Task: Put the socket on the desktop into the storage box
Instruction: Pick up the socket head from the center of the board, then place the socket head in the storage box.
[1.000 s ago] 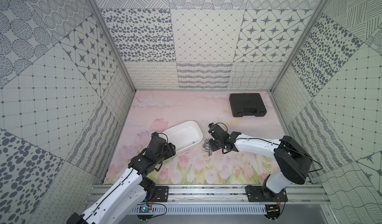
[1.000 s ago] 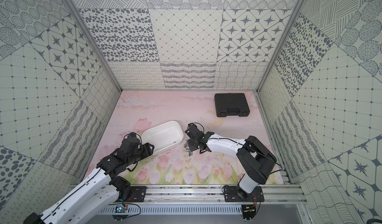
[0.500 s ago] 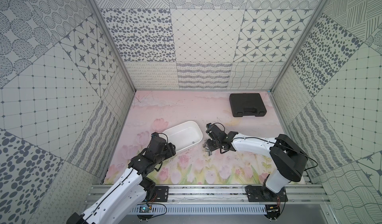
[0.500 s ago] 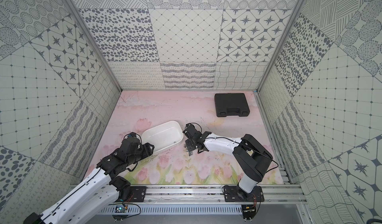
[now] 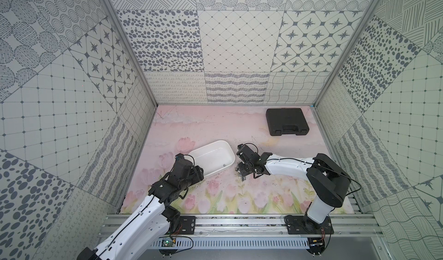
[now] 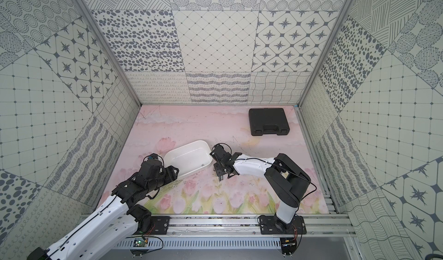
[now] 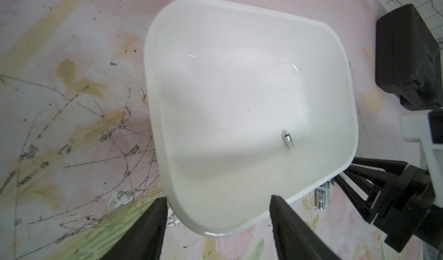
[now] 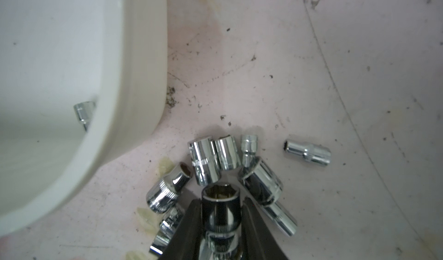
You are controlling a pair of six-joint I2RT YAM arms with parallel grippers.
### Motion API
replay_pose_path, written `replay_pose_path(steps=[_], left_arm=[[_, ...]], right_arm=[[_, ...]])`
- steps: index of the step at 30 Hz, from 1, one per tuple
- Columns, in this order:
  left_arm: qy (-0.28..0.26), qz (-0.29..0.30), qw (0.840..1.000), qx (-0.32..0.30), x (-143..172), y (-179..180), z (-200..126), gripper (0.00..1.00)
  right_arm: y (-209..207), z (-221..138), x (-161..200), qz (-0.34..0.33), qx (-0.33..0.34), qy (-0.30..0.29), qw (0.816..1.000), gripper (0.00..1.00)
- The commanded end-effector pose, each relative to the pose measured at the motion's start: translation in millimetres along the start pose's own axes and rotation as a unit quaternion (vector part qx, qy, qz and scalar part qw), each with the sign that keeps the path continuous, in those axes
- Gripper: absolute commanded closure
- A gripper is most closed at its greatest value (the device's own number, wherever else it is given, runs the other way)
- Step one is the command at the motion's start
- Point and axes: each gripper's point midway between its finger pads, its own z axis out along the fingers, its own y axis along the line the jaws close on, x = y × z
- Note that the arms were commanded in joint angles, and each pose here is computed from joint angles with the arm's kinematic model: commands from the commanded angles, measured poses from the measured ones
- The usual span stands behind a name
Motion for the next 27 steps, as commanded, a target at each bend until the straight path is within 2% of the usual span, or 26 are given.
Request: replay_pose_path(steps=[1, 12, 19, 24, 27], left_arm=[[-0.002, 0.007, 1.0, 0.013, -1, -6, 0, 0.28], [-0.004, 0.008, 1.0, 0.009, -2, -4, 0, 0.28], [-0.004, 0.008, 1.0, 0.008, -2, -4, 0, 0.28], [-0.005, 0.008, 1.0, 0.008, -3, -4, 0, 0.28], [-0.008, 0.006, 1.0, 0.004, -3, -2, -1, 0.28]], right_arm=[[3, 2, -6, 0.001, 0.007, -0.006, 1.0, 0.7], [4, -8, -13, 0.003, 0.002, -0.02, 1.0, 0.77], [2, -22, -19, 0.005, -0.002, -0.042, 0.999, 0.78], [2, -42, -30, 0.012, -0.013, -0.069, 0.997, 0.79], [7, -69, -45, 0.014, -0.022, -0.1, 0.995, 0.79]])
